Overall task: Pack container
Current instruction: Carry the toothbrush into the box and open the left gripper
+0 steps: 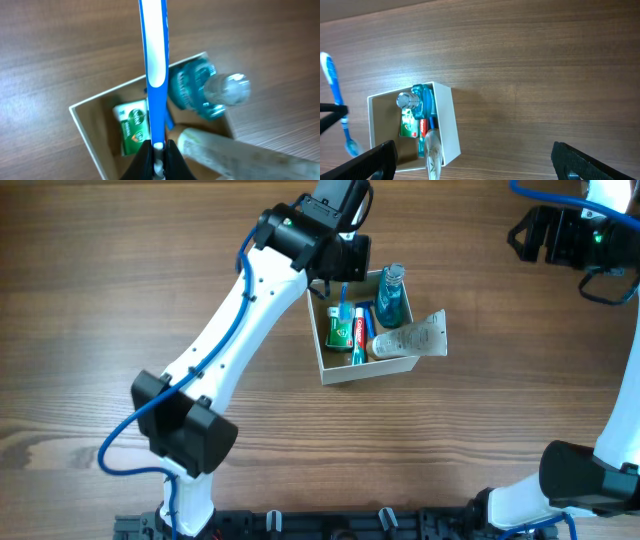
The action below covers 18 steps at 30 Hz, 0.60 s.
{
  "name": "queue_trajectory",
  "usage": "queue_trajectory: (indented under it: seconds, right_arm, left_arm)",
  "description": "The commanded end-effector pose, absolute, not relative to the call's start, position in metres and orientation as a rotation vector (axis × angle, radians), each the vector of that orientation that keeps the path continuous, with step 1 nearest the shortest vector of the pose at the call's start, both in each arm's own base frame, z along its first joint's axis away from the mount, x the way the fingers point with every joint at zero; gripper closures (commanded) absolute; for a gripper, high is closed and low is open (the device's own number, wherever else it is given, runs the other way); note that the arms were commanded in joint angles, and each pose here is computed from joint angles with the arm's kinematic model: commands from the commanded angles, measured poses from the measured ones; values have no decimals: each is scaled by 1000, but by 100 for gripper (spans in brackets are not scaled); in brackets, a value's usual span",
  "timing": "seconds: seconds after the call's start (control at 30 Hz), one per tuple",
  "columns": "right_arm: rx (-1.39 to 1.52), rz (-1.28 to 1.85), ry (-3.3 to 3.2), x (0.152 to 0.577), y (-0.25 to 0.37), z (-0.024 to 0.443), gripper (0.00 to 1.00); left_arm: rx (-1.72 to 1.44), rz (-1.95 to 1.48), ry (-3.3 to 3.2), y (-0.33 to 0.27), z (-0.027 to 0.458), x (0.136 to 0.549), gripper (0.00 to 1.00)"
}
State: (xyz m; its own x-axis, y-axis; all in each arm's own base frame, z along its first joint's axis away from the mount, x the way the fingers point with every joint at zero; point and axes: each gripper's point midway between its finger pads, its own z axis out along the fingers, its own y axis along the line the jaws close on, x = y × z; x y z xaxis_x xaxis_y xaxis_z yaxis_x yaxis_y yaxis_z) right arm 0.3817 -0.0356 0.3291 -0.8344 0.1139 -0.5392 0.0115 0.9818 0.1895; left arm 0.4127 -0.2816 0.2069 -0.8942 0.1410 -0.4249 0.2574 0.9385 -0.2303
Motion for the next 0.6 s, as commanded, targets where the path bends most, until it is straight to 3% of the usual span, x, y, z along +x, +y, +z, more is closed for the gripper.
queue_trajectory:
  seconds: [0.0,0.1,0.4,0.53,0.57]
  right_arm:
    - [77,220,2549,383,-37,329,0]
    - [77,220,2549,383,-37,329,0]
    - [77,220,2549,383,-37,329,0]
    - [77,220,2549,383,-37,329,0]
    - [77,220,2549,383,-37,329,0]
  left_arm:
    - [313,-339,2747,-279,181,413,81]
    - [315,-323,2776,-278,172,411,66]
    - [305,-320,2777,-275,171,414,51]
    - [266,-332,2749,-268,178,423,31]
    - [243,-338,2734,-263,183,428,17]
